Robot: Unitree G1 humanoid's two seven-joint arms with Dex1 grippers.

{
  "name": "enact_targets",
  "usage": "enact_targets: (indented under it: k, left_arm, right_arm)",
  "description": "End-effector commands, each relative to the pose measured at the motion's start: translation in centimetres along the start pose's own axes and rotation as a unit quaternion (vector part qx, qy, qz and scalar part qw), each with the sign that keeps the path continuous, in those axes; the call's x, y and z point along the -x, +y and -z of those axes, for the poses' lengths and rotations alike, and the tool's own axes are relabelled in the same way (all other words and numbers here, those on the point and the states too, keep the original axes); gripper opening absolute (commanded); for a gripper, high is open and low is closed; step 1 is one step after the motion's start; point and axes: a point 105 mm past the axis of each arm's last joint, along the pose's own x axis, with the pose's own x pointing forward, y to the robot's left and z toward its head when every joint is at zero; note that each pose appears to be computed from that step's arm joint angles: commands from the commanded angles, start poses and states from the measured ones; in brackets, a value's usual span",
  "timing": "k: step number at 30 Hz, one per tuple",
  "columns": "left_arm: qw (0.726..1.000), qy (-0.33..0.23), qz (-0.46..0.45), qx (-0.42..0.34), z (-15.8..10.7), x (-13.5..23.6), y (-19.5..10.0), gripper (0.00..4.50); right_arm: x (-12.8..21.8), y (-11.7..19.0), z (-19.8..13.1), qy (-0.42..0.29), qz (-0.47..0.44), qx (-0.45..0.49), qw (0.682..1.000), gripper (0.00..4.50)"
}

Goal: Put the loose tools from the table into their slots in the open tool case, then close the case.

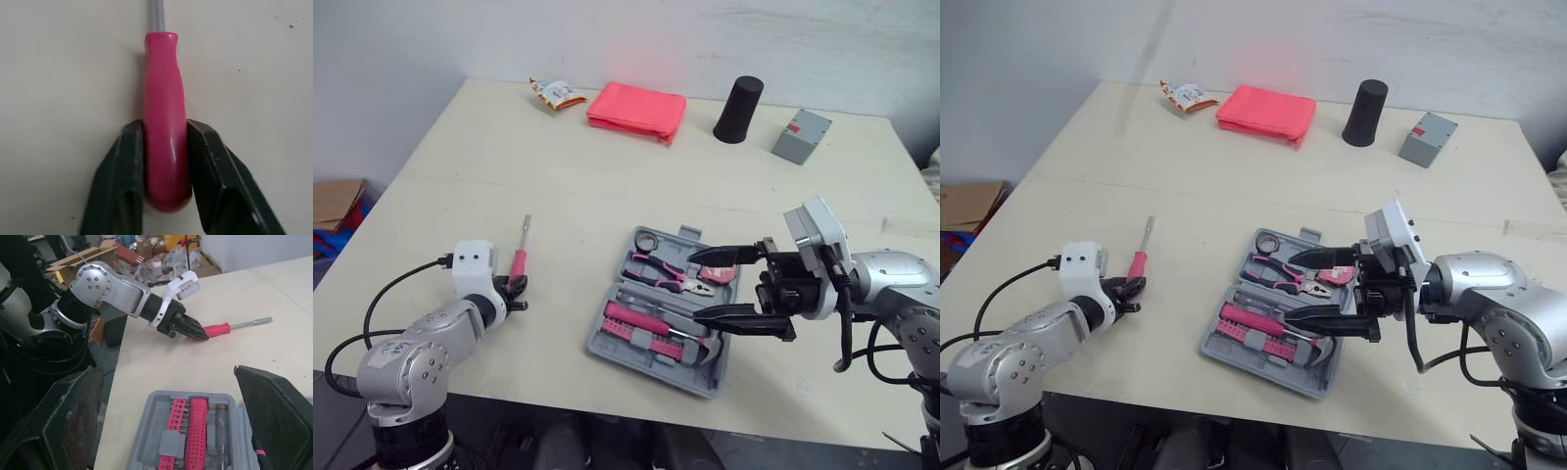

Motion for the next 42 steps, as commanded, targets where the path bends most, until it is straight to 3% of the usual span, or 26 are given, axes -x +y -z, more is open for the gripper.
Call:
enact_targets:
  k: [1, 3, 5, 8, 13, 16, 21, 25, 32, 42]
  left_arm:
    - [0.993, -0.063, 0.031, -0.091, -3.5, 0.6, 0.0, 0.53]
    - [0.982, -0.080, 0.086, -0.147, -4.4, 1.1, -1.0, 0.53]
    - [0.949, -0.088, 0.181, -0.244, -5.5, 2.0, -3.1, 0.53]
    - [0.856, -0.079, 0.357, -0.365, -5.9, 4.0, -7.9, 0.53]
    - [0.720, -0.030, 0.528, -0.449, -4.5, 5.8, -12.1, 0.53]
    - [0.661, 0.008, 0.581, -0.475, -3.2, 6.0, -13.4, 0.53]
    - [0.585, 0.060, 0.626, -0.513, -1.0, 6.0, -14.3, 0.53]
    - [0.578, 0.073, 0.610, -0.536, 0.0, 4.7, -15.3, 0.53]
    - [0.596, 0.089, 0.586, -0.541, 0.7, 3.3, -15.8, 0.53]
    - [0.598, 0.110, 0.589, -0.532, 1.9, 3.5, -15.5, 0.53]
  right_arm:
    - [0.4, 0.5, -0.8, -0.005, 0.007, 0.019, 1.000, 4.50]
    - [0.5, 0.6, -0.7, -0.002, 0.010, 0.015, 1.000, 4.50]
    - [1.0, 0.8, -0.1, 0.016, 0.015, 0.006, 1.000, 4.50]
    - [2.2, 1.2, 1.5, 0.062, 0.037, -0.009, 0.997, 4.50]
    - [3.7, 2.7, 3.8, 0.120, 0.067, -0.032, 0.990, 4.50]
    - [4.0, 3.8, 4.6, 0.142, 0.077, -0.048, 0.986, 4.50]
    - [4.5, 5.0, 5.6, 0.160, 0.099, -0.069, 0.980, 4.50]
    - [4.8, 5.6, 5.9, 0.165, 0.110, -0.080, 0.977, 4.50]
    - [4.7, 5.7, 5.7, 0.159, 0.118, -0.080, 0.977, 4.50]
    - [4.4, 5.2, 5.4, 0.145, 0.117, -0.077, 0.979, 4.50]
